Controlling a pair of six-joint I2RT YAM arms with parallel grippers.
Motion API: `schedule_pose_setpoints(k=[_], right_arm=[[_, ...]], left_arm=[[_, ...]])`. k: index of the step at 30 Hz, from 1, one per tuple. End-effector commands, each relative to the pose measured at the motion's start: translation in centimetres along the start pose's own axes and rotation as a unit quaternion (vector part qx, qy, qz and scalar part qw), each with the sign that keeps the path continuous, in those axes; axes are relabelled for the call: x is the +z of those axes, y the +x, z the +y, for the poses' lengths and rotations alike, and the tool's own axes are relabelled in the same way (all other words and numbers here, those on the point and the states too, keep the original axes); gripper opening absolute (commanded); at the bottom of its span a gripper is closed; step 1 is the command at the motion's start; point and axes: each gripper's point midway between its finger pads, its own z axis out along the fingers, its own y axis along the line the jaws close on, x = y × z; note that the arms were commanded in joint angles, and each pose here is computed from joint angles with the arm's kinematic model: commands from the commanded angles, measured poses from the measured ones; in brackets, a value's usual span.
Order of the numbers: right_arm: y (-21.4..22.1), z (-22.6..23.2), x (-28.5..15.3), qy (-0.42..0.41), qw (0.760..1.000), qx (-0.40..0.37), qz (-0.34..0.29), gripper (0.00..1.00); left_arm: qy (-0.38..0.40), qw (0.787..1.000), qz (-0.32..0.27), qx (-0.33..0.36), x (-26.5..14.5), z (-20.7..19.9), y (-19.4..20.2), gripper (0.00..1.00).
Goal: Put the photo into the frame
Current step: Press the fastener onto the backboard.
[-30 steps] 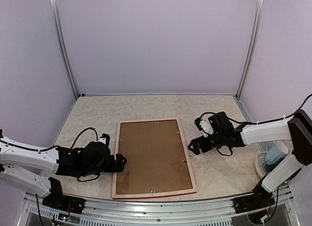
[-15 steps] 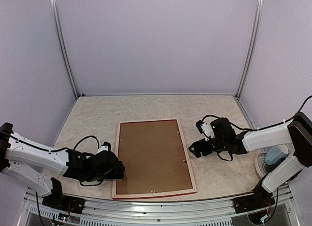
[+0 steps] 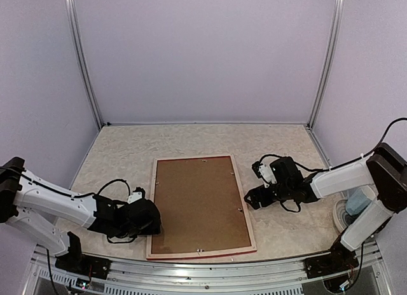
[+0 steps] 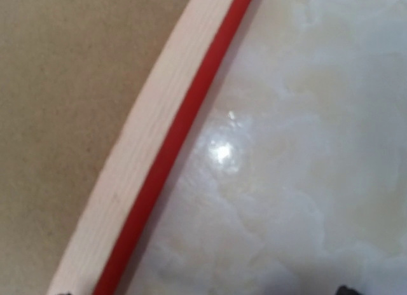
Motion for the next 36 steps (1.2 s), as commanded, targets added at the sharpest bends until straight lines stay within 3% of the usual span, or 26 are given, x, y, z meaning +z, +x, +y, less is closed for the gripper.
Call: schedule_pose_setpoints(k=[1, 18, 26, 36], right_arm=[[-0.5, 0.6, 0.5, -0.005, 1.000, -0.004, -0.002, 0.89], [0.4, 0.7, 1.4, -0.004, 1.000, -0.009, 0.018, 0.88], [0.8, 0.8, 1.8, -0.007, 1.000, -0.011, 0.028, 0.81], [0.9, 0.9, 2.0, -0.007, 0.999, -0.013, 0.032, 0.80]], left_arm=[[-0.020, 1.000, -0.005, 0.007, -0.1, 0.6, -0.1, 0.75], [-0.062, 0.998, -0.032, 0.002, 0.6, 2.3, -0.9, 0.80], [-0.066, 0.996, -0.055, -0.011, -0.1, 2.8, -2.5, 0.80], [0.008, 0.999, -0.053, 0.001, -1.8, 0.0, -2.8, 0.81]])
